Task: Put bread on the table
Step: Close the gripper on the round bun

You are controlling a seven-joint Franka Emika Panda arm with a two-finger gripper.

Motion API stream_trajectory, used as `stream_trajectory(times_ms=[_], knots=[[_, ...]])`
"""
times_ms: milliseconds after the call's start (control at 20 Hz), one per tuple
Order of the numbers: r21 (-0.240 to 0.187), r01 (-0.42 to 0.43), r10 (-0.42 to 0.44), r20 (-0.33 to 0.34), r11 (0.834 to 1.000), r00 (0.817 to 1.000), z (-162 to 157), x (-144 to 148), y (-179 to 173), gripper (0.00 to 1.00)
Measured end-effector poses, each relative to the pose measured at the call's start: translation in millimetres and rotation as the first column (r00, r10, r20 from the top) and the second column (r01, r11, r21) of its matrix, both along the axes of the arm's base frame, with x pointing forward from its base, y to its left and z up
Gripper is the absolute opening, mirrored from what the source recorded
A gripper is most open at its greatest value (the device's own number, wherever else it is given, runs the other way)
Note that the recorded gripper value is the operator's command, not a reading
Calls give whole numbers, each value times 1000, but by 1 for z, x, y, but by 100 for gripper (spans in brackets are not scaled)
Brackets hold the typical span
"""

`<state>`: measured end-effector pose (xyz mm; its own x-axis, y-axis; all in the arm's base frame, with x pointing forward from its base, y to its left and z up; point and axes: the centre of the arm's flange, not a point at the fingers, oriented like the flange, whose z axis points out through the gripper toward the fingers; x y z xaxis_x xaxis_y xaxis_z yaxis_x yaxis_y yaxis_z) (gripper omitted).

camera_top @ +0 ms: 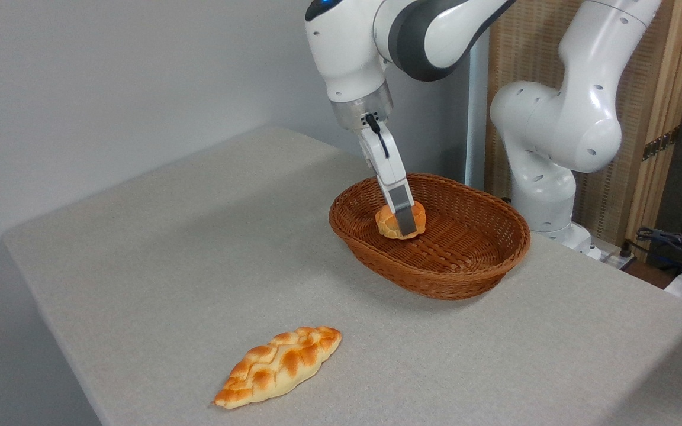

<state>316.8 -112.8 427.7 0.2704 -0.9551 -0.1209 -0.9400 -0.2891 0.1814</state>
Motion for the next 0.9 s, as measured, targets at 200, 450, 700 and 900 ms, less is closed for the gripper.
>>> stream_trajectory(times_ms=[200, 450, 700, 900], knots=[[-2, 21, -21, -10, 1000, 1000, -3, 1, 0, 28], [-11, 60, -61, -14, 998, 998, -4, 1, 0, 24], [-11, 66, -67, -17, 998, 998, -4, 0, 0, 19], [-9, 66, -67, -28, 998, 997, -4, -1, 0, 19]])
